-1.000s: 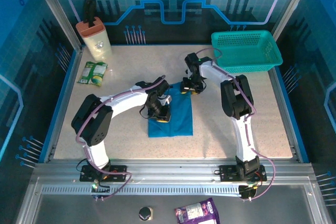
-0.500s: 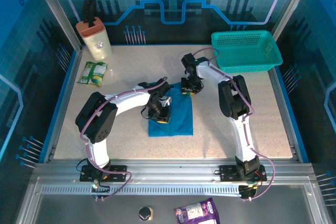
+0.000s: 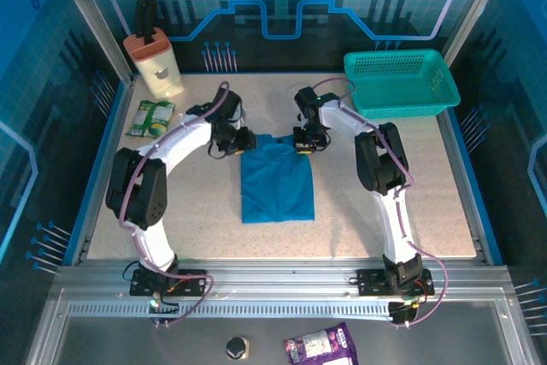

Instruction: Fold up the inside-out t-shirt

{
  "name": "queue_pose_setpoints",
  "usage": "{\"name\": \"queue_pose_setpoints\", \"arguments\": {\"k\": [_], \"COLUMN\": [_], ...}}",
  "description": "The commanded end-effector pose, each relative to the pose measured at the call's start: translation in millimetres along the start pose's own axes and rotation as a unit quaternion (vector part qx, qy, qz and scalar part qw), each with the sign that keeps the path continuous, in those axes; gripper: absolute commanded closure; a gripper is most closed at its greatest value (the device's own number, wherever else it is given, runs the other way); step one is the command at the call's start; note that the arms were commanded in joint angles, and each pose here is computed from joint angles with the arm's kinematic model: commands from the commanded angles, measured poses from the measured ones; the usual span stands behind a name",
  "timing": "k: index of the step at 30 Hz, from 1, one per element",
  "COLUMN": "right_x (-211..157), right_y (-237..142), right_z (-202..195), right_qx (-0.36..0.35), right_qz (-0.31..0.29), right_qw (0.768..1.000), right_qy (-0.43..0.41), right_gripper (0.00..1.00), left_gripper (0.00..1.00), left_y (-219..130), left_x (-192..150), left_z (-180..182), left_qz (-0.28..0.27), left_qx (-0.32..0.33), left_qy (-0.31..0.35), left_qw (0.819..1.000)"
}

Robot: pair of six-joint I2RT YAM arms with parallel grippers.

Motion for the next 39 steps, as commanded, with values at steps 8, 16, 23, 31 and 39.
{"name": "queue_pose_setpoints", "arguments": {"k": [8,16,23,31,39], "right_x": [-20.2,-23.3,-24.2,-24.3,-24.1], "right_y": [3.4,3.1,7.6,8.1,7.1], "right_z": [-11.0,-12.0,-13.0,-13.9,-14.9], "right_qx": [-0.015,-0.016,-0.018,-0.021,-0.022], "right_qz": [0.039,0.044,0.049,0.049,0.047], "right_qw": [0.999,0.999,0.999,0.999,0.999], "right_qy": [-0.013,-0.010,-0.011,-0.012,-0.009], "right_gripper": [0.99,0.99,0.99,0.99,0.99], "left_gripper": [0.50,0.51,0.54,0.70,0.85], "left_y": [48.5,85.0,105.3,127.5,127.1], "left_x": [36.9,32.0,13.9,-5.5,-4.4], "left_z": [26.2,35.4,17.2,15.6,10.1], "left_qz": [0.007,0.029,0.049,0.075,0.072], "left_qx": [0.057,0.088,0.111,0.122,0.105], "left_qy": [-0.032,-0.033,0.005,0.008,0.003], "left_qw": [0.998,0.995,0.993,0.990,0.992]}}
Point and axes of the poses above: each hand's point on the last joint's axis, 136 mm out from that joint toward the fingers, its own y axis out along the fingers, its own z axis along the line the jaws close on, x = y × z, the point moved 2 cm from there along -y, back along the fingers, and after that the axes turned 9 degrees about -y, right-handed, at the moved point
